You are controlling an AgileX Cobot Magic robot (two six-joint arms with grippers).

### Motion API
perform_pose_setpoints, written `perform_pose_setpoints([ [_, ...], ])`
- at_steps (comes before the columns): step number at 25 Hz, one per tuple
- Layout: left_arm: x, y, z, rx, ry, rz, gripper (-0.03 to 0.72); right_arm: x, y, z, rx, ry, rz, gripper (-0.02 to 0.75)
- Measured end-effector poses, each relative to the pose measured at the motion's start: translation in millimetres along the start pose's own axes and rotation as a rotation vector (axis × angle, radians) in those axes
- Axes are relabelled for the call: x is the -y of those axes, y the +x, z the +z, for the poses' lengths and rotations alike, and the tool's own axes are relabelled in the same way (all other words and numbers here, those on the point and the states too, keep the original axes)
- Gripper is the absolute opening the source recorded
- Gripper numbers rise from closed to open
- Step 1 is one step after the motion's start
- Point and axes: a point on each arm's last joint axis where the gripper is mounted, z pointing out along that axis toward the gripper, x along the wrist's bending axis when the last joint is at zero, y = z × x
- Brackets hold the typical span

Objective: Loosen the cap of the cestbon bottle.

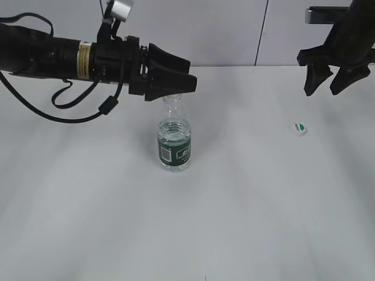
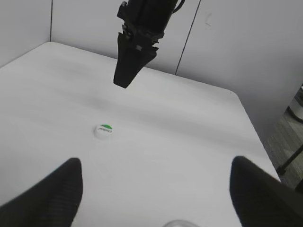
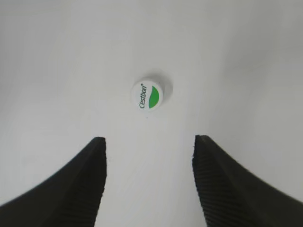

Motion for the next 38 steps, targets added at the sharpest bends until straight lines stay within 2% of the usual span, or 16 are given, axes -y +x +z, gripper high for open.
perform_pose_setpoints([
  [2, -12.6, -1.5, -2.9, -0.023, -0.006, 0.000, 0.577, 0.8, 0.7, -5.5, -0.004, 0.020, -0.001, 0.441],
  [6, -36.6, 7.4, -8.2, -0.151, -0.005, -0.060, 0.577, 5.5, 2.5, -18.5, -0.009, 0.045, -0.003, 0.441],
  [11, -51.0, 27.6, -15.1, -0.360, 0.053, -0.130, 0.577, 8.6, 7.7, -49.9, -0.021, -0.016, -0.003, 0.441],
  [17, -62.9, 40.5, -23.3, -0.520, 0.077, -0.215, 0.577, 14.5, 18.5, -85.8, -0.015, -0.091, -0.028, 0.441],
  [23, -69.8, 46.4, -33.2, -0.570, 0.053, -0.256, 0.575, 31.6, 43.3, -117.3, 0.014, -0.138, -0.106, 0.441],
  [29, -70.9, 54.0, -64.0, -0.598, 0.032, -0.274, 0.573, 75.6, 67.1, -131.3, 0.005, -0.118, -0.171, 0.441],
  [35, -80.9, 52.7, -98.6, -0.615, -0.002, -0.276, 0.567, 130.7, 67.4, -156.9, 0.013, -0.231, -0.178, 0.441],
  [38, -86.5, 48.7, -102.2, -0.613, -0.010, -0.265, 0.568, 161.1, 66.6, -169.7, 0.017, -0.297, -0.179, 0.441],
])
